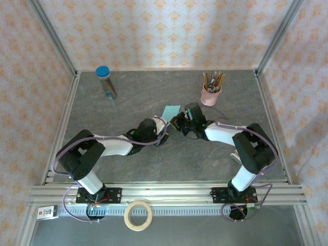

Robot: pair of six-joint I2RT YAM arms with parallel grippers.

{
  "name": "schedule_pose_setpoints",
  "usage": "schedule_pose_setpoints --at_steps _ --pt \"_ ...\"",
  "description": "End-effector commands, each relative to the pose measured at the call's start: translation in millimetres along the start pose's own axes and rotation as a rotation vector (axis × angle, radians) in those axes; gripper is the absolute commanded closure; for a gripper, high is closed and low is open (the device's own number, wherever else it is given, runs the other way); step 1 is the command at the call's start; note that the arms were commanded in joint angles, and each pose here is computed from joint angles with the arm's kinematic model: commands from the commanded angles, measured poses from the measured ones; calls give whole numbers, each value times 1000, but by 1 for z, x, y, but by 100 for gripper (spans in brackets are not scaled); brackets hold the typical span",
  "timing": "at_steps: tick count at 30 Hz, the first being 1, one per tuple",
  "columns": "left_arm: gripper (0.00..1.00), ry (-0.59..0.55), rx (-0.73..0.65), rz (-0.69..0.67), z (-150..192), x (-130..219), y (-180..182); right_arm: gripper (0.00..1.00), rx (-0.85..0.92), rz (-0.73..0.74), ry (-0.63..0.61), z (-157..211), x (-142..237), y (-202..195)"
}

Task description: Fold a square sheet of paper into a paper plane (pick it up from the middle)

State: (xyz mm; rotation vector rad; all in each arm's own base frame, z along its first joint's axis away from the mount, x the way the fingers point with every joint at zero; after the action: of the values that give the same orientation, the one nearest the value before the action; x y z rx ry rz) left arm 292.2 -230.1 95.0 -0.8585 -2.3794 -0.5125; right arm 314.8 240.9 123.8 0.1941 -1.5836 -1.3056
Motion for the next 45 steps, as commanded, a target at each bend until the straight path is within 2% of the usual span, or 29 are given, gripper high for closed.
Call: schedule_pose_setpoints --at_steps 1,22,25,31,36,45 --pt "43 -45 -69 -55 -14 -5 5 100 0 -14 2 -3 2 8" --pt "72 -52 -117 -51 -12 -13 -1 99 -16 -1 22 -6 2 4" --pt "76 -50 -120 -46 -11 -14 -2 94 -17 -1 22 -7 2 4" --pt "85 -46 -118 -40 -8 -14 -3 75 -16 9 -13 -15 6 3" --pt "89 -45 -119 -33 -6 -14 -4 60 10 34 -50 -23 7 3" --pt "91 -31 -113 -1 -1 -16 -8 53 67 75 -31 -28 -4 7"
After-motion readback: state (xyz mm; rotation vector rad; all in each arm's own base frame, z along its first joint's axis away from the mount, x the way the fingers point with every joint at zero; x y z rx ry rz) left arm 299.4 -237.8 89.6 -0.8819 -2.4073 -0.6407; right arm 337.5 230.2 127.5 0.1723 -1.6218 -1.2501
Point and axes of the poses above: each hand's point on the last joint's axis, 136 mm out from that joint toward the fingers, its own x axis back along the fingers, its own y axis along the line the jaws close on, z = x × y, the point moved 6 cm from there along x, back along the fingers, and after that the axes turned 10 degrees about -x, right-handed, at the moved point
